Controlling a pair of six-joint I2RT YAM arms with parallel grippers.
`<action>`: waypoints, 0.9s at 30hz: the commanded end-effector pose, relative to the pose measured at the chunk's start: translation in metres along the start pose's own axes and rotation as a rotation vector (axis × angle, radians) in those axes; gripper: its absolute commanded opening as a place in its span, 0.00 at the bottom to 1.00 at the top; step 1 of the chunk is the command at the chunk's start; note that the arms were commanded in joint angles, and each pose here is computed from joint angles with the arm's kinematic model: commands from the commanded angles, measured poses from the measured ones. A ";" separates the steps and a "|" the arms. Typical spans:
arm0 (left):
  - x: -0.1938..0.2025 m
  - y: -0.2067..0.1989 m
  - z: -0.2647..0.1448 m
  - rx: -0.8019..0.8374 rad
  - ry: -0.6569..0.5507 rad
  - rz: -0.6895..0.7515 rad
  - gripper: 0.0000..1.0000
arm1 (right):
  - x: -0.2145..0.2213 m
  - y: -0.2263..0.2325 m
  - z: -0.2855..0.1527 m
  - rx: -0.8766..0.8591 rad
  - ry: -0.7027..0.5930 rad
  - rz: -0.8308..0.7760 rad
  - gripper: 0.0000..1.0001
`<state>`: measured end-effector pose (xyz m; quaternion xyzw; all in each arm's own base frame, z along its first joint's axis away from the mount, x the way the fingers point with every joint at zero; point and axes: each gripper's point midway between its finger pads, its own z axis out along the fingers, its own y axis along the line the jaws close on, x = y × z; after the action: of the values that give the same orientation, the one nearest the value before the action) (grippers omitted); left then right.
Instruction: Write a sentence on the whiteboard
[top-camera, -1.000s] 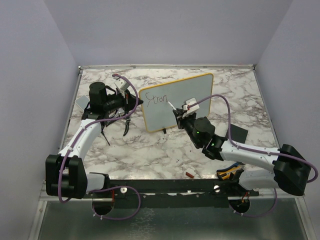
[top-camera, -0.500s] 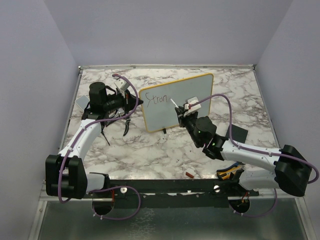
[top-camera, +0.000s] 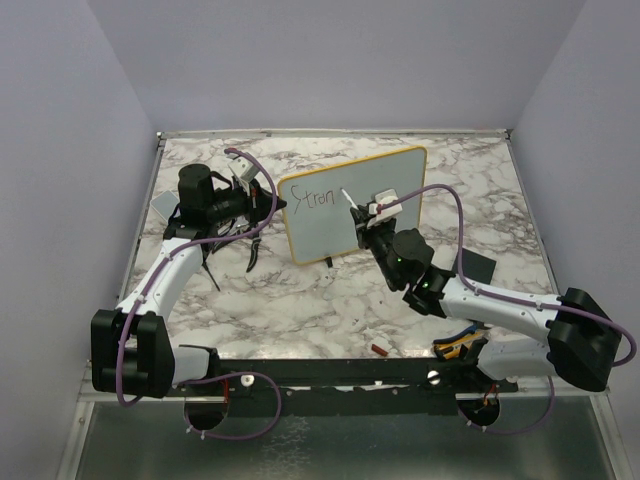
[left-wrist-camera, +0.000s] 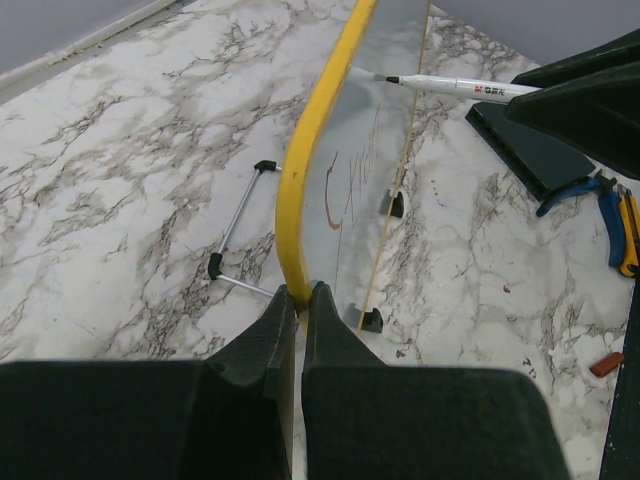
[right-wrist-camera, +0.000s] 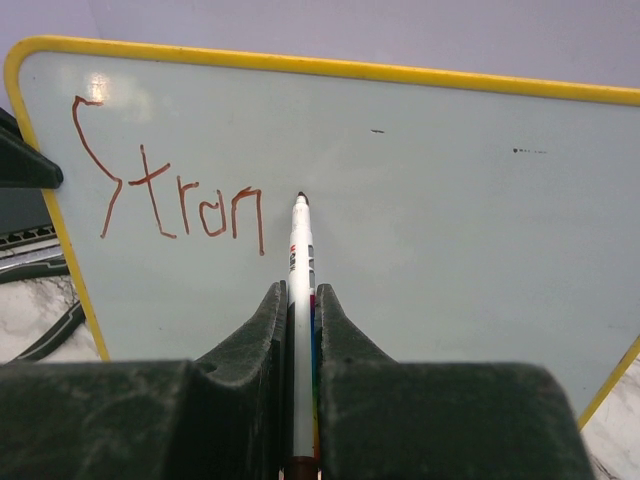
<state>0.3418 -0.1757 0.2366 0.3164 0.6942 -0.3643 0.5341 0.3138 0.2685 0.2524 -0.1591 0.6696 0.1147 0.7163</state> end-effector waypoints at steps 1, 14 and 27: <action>0.012 0.009 -0.003 -0.048 0.030 0.019 0.00 | -0.009 0.008 0.007 -0.034 -0.025 -0.001 0.01; 0.012 0.009 -0.002 -0.050 0.030 0.020 0.00 | 0.024 0.005 0.000 -0.018 0.064 0.014 0.01; 0.012 0.009 -0.002 -0.048 0.030 0.020 0.00 | 0.016 -0.012 -0.003 0.058 0.043 -0.004 0.01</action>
<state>0.3429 -0.1751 0.2363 0.3142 0.6958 -0.3616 0.5351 0.3136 0.2723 0.2393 -0.1591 0.6816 0.1213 0.7038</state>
